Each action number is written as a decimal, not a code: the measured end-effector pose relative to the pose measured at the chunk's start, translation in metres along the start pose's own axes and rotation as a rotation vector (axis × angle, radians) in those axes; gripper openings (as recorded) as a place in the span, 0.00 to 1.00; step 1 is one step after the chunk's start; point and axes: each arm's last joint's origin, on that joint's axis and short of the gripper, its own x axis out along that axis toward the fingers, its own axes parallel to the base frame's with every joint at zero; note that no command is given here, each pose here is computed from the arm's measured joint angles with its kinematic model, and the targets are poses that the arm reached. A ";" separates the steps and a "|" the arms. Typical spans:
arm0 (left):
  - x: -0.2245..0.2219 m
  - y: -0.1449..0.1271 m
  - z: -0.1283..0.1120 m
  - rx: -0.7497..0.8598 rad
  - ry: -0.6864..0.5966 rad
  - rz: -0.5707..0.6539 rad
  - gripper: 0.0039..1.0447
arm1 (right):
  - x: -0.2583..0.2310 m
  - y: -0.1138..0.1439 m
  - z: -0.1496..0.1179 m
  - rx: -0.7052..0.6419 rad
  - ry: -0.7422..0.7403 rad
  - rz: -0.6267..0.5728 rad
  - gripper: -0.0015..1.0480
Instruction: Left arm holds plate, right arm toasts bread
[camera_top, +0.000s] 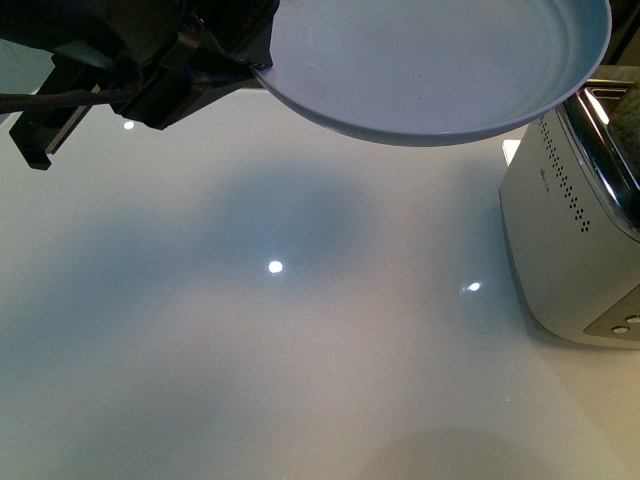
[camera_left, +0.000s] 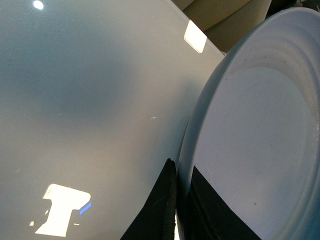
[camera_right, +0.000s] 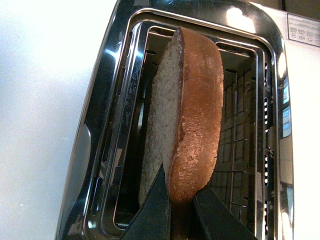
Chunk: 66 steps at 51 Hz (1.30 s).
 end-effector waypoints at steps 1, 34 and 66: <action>0.000 0.000 0.000 0.000 0.000 0.000 0.03 | 0.000 0.000 0.000 0.003 -0.001 0.003 0.03; 0.000 0.000 0.000 0.000 0.000 0.000 0.03 | -0.075 -0.018 -0.015 0.138 -0.277 -0.075 0.93; 0.000 0.000 0.000 0.000 0.002 -0.002 0.03 | -0.129 -0.009 -0.074 0.211 -0.669 0.051 0.23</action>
